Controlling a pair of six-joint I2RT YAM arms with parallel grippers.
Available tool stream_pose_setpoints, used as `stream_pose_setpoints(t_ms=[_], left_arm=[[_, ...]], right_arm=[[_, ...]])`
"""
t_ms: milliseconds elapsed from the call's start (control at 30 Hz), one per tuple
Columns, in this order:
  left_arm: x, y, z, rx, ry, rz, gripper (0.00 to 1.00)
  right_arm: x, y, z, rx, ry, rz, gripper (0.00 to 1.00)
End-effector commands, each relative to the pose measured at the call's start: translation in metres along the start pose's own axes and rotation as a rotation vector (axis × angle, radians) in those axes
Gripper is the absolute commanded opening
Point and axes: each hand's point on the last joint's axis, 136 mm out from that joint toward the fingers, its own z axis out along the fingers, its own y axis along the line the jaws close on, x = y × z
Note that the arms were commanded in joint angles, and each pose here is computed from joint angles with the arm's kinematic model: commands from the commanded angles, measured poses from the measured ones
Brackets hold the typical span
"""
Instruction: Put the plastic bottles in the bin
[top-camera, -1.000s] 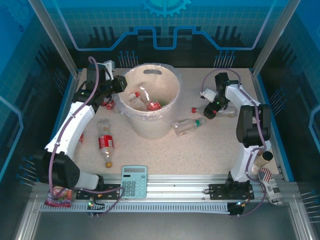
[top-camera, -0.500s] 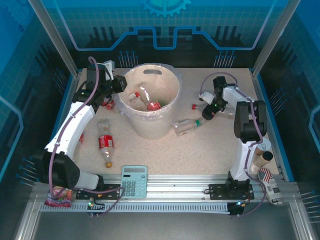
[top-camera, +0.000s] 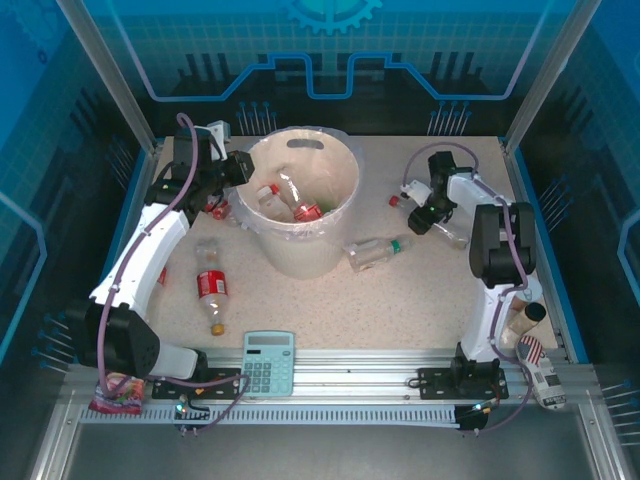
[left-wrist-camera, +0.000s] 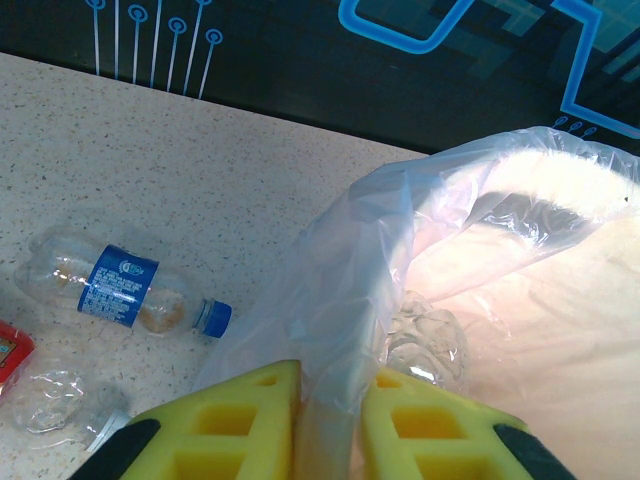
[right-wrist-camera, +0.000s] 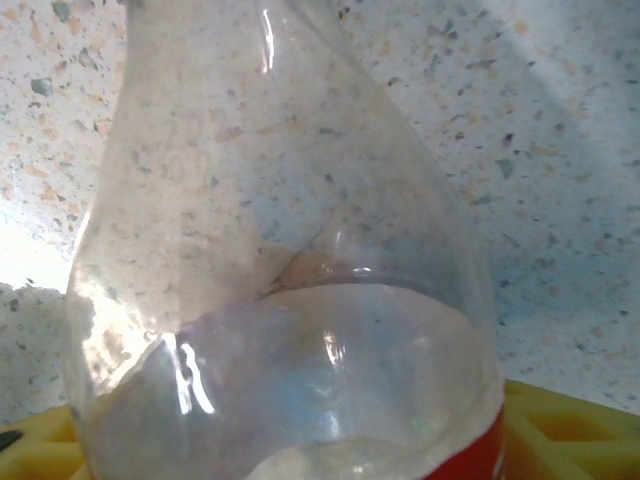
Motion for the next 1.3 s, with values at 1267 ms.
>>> stream_pose_setpoints(t_ms=[1267], left_arm=[[0.028,-0.005,0.006,0.022,0.096,0.021,0.2]], right_arm=[[-0.184,0.158,-0.428,0.116,-1.299,0.033,0.5]])
